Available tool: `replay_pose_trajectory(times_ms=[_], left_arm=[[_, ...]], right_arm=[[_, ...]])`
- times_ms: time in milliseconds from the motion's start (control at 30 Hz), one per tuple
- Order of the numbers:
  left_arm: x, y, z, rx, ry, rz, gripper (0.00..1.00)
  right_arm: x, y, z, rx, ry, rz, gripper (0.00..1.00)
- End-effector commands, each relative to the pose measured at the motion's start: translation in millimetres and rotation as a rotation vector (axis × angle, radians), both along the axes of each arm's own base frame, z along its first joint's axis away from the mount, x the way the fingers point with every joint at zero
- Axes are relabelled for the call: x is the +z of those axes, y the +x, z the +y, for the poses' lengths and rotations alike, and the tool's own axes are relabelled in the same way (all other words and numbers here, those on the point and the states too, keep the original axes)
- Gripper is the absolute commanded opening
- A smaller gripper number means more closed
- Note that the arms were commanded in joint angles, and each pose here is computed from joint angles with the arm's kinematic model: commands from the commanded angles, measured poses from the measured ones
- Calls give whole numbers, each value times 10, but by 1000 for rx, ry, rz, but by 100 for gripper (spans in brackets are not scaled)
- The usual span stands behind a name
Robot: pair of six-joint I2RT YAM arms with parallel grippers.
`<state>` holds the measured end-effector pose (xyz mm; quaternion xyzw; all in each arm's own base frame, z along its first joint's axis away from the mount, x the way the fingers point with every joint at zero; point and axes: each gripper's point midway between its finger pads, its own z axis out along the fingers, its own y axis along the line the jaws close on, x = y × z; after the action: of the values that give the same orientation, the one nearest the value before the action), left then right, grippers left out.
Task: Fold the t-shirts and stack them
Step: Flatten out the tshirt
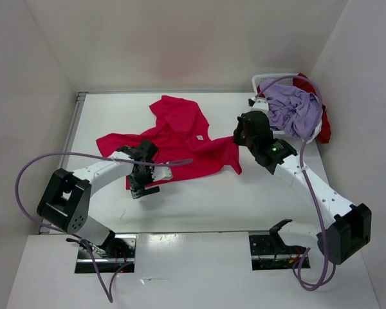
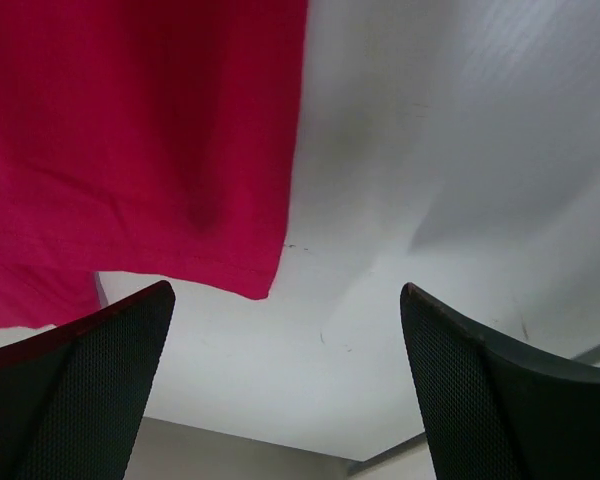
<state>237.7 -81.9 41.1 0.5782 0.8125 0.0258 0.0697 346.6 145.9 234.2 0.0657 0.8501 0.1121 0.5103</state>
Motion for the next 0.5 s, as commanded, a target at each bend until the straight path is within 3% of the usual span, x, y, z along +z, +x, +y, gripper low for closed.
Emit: replay_pose_trajectory(times_ms=[0,267,400,467], left_arm=[[89,374,-22,83,-23,-200,100],[-356,423,319,184,96,-156,100],[-605,281,502,202,189,-96,76],[-692,241,513,213,207,-58,59]], right_arm=[[150,19,-23,-7,42,-56,0],[180,-54,-79,-15,43,-68,0],[199,-108,-129,-25,45,-81,0],[231,-116,-151,-33,45,-91,0]])
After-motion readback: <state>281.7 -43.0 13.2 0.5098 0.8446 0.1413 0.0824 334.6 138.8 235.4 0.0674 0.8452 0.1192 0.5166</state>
